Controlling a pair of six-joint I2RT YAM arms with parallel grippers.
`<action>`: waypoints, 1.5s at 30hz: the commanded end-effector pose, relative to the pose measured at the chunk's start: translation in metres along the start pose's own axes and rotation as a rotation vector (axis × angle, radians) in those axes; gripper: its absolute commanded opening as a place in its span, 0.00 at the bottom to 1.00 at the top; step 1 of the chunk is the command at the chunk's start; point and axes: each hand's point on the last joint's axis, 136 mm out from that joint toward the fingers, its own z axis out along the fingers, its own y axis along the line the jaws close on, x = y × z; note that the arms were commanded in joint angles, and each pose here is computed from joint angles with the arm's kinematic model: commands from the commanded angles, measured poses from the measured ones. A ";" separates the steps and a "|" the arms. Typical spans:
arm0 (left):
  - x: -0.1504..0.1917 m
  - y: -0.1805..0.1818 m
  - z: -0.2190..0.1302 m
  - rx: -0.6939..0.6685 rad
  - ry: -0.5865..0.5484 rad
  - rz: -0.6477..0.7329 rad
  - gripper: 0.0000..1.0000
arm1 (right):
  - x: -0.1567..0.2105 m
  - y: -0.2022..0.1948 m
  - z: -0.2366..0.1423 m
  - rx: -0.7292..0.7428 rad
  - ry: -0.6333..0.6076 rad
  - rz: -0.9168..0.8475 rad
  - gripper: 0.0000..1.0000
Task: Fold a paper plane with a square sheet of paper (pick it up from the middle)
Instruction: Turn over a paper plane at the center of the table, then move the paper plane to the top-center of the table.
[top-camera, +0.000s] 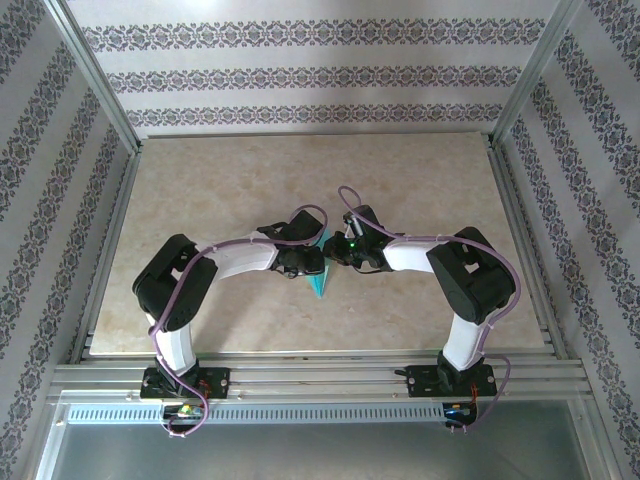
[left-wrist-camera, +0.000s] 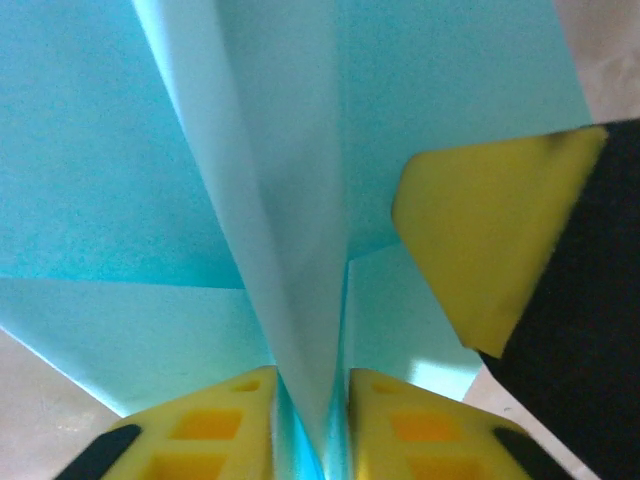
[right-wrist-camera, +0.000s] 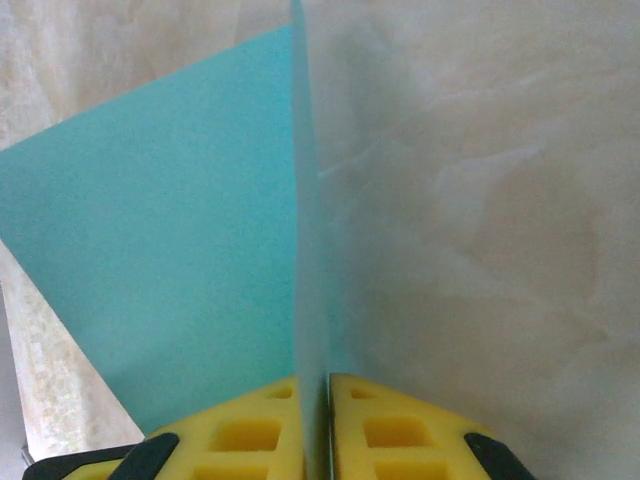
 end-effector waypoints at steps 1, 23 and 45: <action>0.005 0.006 -0.001 -0.062 0.018 0.021 0.20 | -0.001 0.003 -0.001 -0.023 -0.003 0.008 0.18; 0.017 0.078 -0.037 -0.375 0.143 0.241 0.14 | -0.043 -0.042 -0.067 0.071 -0.219 0.046 0.49; 0.021 0.077 -0.021 -0.359 0.133 0.112 0.16 | -0.041 -0.042 -0.066 0.064 -0.212 0.057 0.48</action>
